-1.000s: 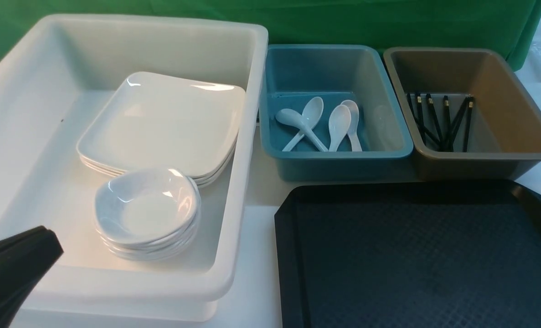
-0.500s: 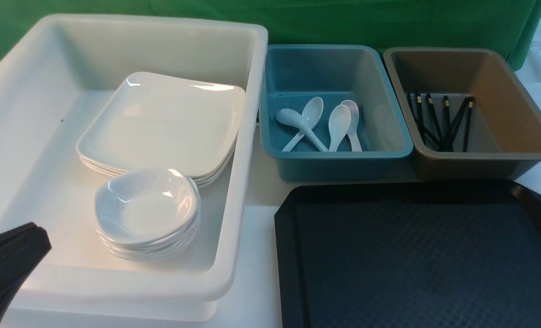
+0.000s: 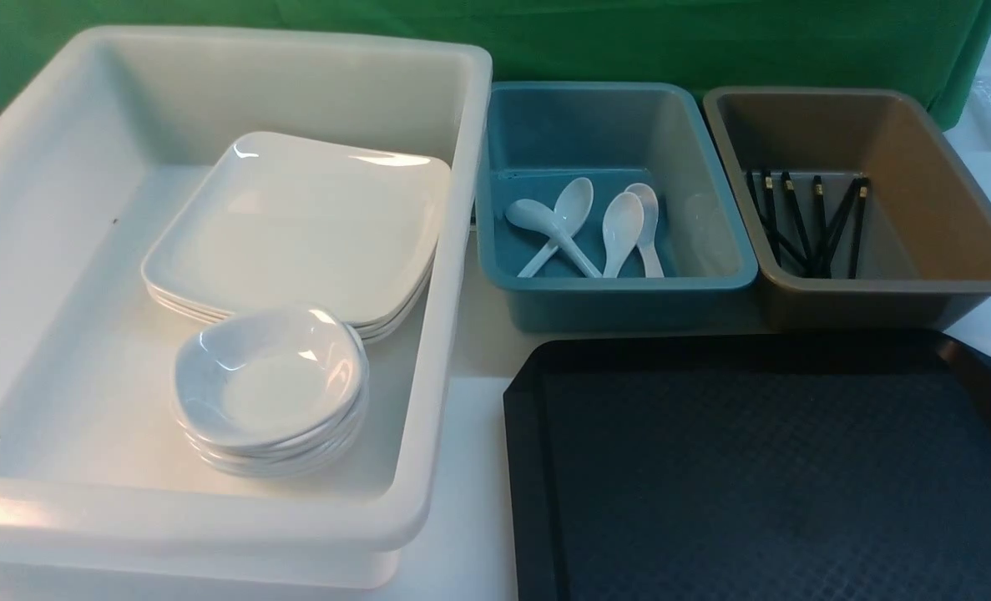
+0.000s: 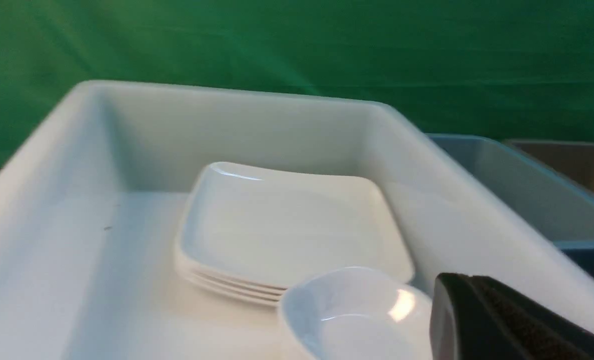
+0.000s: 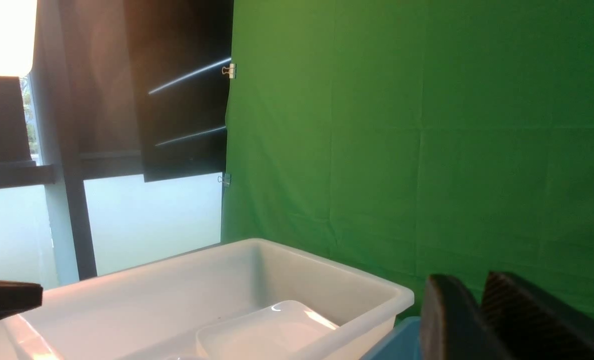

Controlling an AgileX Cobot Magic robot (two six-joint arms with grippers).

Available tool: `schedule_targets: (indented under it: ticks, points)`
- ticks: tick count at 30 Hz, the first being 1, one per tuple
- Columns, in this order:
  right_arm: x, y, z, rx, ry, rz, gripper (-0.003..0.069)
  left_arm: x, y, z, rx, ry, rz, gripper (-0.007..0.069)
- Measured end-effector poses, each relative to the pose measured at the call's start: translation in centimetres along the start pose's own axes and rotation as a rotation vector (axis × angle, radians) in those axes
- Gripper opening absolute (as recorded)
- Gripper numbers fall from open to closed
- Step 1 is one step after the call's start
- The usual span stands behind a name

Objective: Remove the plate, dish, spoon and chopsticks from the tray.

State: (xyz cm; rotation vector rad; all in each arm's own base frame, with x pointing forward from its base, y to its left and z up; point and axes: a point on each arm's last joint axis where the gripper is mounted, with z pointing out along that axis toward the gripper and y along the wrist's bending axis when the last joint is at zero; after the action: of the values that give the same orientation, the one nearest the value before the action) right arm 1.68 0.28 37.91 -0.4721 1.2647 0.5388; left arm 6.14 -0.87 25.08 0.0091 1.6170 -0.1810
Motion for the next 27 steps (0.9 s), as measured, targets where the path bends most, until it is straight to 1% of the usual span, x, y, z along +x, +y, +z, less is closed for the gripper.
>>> schedule_targets:
  ticks: [3,5,7,10,17,27]
  points:
    - [0.0,0.0,0.0,0.0,0.0,0.0,0.0146,2.1,1.1,-0.4,-0.151,-0.013,-0.007,0.0003]
    - [0.0,0.0,0.0,0.0,0.0,0.0,0.0148,3.1,1.5,-0.6,-0.203,-0.021,-0.013,0.0003]
    - [0.0,0.0,0.0,0.0,0.0,0.0,0.0152,4.4,1.7,-0.6,-0.225,0.0,-0.004,0.0003]
    - [0.0,0.0,0.0,0.0,0.0,0.0,0.0161,5.5,1.8,-0.5,-0.216,0.044,0.014,0.0003]
    - [0.0,0.0,0.0,0.0,0.001,0.0,0.0184,5.9,1.4,-0.4,-0.132,0.082,0.041,0.0003]
    - [0.0,0.0,0.0,0.0,0.001,0.0,0.0214,5.9,1.3,-0.4,-0.114,0.089,0.071,0.0003]
